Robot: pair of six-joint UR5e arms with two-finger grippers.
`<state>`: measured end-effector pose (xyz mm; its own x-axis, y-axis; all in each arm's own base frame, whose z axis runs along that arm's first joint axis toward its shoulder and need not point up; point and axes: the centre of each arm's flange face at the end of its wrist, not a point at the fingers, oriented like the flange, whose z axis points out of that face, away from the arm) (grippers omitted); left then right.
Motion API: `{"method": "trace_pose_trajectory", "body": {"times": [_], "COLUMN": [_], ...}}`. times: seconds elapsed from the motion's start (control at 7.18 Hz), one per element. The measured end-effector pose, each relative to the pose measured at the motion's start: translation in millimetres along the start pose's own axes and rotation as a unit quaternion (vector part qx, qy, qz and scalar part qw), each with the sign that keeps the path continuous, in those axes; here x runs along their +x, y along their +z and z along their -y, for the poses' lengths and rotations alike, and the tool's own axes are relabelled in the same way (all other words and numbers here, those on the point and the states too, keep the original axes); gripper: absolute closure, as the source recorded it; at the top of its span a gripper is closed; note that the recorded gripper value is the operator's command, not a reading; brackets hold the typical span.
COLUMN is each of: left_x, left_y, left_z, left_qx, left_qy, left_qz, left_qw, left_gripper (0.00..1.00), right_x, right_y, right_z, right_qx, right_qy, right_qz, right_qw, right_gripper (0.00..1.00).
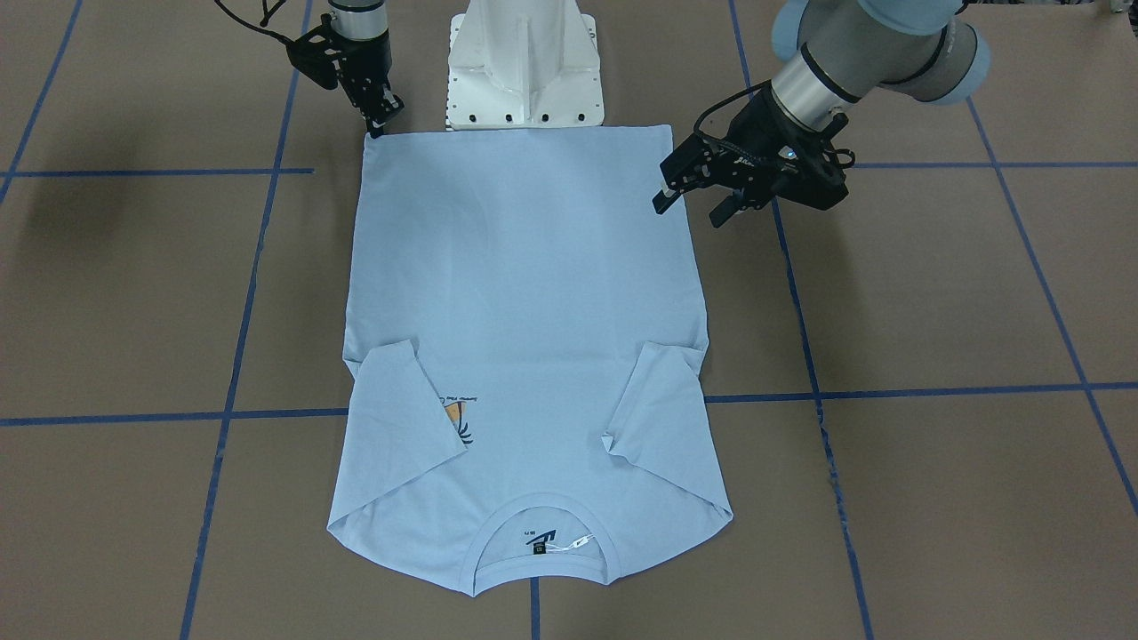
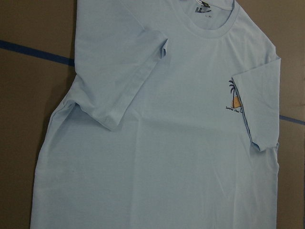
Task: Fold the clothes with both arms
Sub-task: 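Move the left gripper to the other near hem corner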
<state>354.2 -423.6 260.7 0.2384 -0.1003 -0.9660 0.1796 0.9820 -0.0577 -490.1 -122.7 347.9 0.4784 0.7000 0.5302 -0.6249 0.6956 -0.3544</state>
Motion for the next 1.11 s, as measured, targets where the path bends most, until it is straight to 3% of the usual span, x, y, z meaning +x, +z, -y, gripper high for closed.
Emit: {"method": "trace_pose_trajectory", "body": {"times": [0.28,0.42,0.7,1.11], "left_x": [-19,-30,-34,-49], "left_y": [1,10,43,68], "left_z": [-14,-38,-121,-232], "left_qx": [0.018,0.026,0.03,0.02], "left_qy": [-0.032,-0.051,-0.097,-0.141], "left_qz": [0.017,0.04,0.113,0.187], "left_qw": [0.9992,0.9976,0.9884,0.9721], "left_gripper": [0.02,0.04,0.09,0.19], "right_x": [-11,-15,-26,-32], "right_y": [-21,-30,-43,-47], "right_z": [9,11,15,19], "right_qx": [-0.017,-0.023,-0.029,-0.029], "right_qy": [0.013,0.013,0.006,0.005], "right_qz": [0.01,0.017,0.031,0.037], "right_qw": [0.9997,0.9995,0.9991,0.9989], "right_gripper": [1.0,1.0,1.0,1.0]}}
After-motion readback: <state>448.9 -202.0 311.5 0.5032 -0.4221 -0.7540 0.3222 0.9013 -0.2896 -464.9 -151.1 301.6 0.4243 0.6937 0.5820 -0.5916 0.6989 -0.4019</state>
